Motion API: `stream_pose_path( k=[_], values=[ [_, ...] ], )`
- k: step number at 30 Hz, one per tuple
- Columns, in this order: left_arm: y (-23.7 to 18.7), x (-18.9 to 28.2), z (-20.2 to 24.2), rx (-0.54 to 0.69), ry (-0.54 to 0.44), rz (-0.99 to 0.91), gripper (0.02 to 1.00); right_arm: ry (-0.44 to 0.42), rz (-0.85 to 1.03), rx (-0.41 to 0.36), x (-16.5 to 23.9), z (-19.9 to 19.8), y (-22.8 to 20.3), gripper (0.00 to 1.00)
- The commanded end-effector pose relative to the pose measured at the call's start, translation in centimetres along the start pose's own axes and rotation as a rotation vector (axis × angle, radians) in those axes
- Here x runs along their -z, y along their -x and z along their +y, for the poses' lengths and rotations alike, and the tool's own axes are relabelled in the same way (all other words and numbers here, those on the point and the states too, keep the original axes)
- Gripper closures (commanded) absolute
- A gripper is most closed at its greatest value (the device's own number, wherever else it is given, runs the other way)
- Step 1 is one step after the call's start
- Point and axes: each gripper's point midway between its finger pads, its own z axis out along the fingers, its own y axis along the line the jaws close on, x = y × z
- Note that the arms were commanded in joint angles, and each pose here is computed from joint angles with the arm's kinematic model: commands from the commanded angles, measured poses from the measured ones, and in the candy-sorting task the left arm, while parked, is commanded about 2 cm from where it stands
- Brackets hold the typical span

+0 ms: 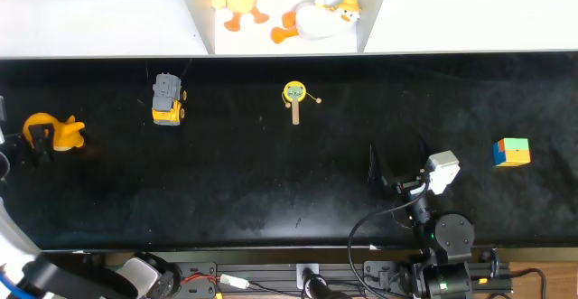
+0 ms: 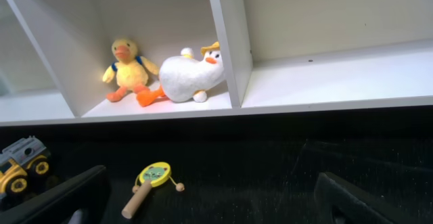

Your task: Store Toys

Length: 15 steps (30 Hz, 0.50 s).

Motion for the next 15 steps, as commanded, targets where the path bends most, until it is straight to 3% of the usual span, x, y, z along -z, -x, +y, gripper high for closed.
stream_pose_path(
  k=[1,15],
  values=[
    [-0.6,-1.1,0.0,-0.023,-0.025,-0.008,0.02,-0.008,-0.001,-0.007,0.0,-0.2,-0.3,0.005],
    [-2.4,-3.1,-0.8,0.0,-0.11,0.038,0.062,-0.008,-0.001,-0.007,0.0,-0.2,-0.3,0.005]
  ],
)
